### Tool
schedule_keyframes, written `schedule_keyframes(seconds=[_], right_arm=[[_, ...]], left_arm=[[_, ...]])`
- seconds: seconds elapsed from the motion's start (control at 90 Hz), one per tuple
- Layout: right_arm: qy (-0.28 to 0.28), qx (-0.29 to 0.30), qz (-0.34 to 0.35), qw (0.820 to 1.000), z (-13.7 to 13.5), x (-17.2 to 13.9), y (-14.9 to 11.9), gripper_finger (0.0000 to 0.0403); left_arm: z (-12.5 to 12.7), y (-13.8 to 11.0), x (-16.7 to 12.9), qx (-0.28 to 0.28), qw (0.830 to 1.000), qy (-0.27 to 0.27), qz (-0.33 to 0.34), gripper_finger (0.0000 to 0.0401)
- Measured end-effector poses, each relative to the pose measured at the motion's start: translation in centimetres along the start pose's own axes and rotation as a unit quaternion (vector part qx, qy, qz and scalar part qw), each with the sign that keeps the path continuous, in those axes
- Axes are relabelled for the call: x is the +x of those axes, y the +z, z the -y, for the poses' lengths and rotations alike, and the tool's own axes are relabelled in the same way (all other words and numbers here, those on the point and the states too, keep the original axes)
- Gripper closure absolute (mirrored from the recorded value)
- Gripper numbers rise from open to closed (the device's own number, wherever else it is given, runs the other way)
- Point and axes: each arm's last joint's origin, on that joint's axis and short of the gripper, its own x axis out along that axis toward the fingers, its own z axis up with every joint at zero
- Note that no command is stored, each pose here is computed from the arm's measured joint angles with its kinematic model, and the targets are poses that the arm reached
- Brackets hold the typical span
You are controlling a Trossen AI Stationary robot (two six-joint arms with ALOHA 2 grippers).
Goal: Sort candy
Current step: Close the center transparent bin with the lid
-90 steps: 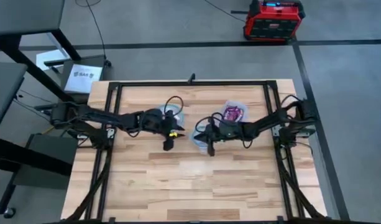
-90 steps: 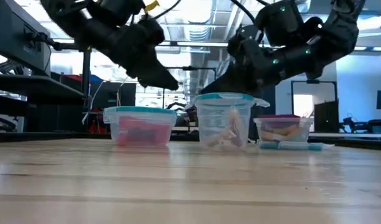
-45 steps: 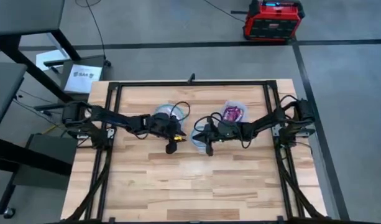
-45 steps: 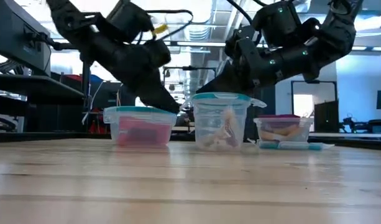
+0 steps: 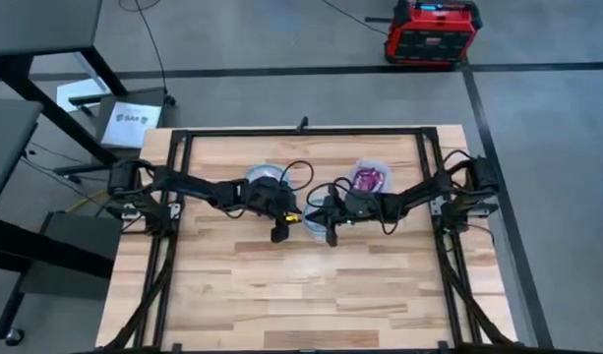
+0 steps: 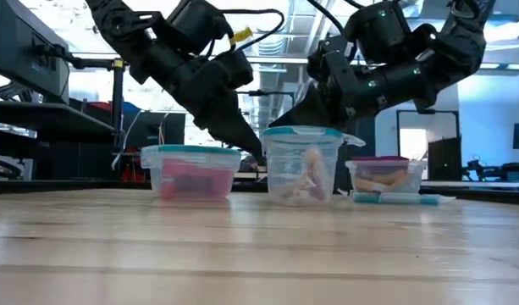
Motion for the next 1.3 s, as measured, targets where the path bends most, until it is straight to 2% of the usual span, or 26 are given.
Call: schedule_keyframes(seconds=[0.167,0.389,0.467,0.589,0.689,0.844,1.022,1.111,1.189,1.3], right_arm=[[0.000,-0.002,0.008,1.000,-0.1,-0.3,0.5,0.0403],[0.007,-0.006,0.045,0.999,-0.6,-2.9,3.4,0.0403],[0.016,-0.005,0.072,0.997,-1.1,-4.7,5.3,0.0403],[0.024,-0.005,0.055,0.998,-2.0,-7.7,6.5,0.0403],[0.005,0.002,0.021,1.000,-2.4,-10.3,6.8,0.0403],[-0.071,0.023,-0.067,0.995,-2.9,-12.2,4.6,0.0403],[-0.103,0.036,-0.057,0.992,-3.6,-13.5,3.1,0.0403],[-0.117,0.050,-0.056,0.990,-3.6,-13.8,2.1,0.0403],[-0.120,0.062,-0.056,0.989,-3.6,-13.8,1.3,0.0403],[-0.120,0.074,-0.064,0.988,-3.8,-13.8,0.3,0.0403]], left_arm=[[0.1,0.1,0.2,-0.008,0.999,-0.006,-0.050,0.0288],[0.6,3.2,-3.3,0.009,0.997,-0.007,-0.077,0.0288],[0.7,4.5,-4.4,0.007,0.999,-0.007,-0.046,0.0288],[0.9,5.9,-5.0,0.009,1.000,-0.010,0.010,0.0288],[1.1,6.1,-4.0,0.015,0.999,-0.014,0.042,0.0288],[1.1,5.5,-1.2,0.020,0.995,-0.034,0.089,0.0288],[0.8,5.6,1.0,0.037,0.986,-0.032,0.158,0.0288],[0.7,6.0,2.2,0.044,0.986,-0.037,0.159,0.0292],[0.8,6.3,3.6,0.056,0.987,-0.053,0.143,0.0318],[1.0,6.8,5.2,0.079,0.988,-0.057,0.124,0.0385]])
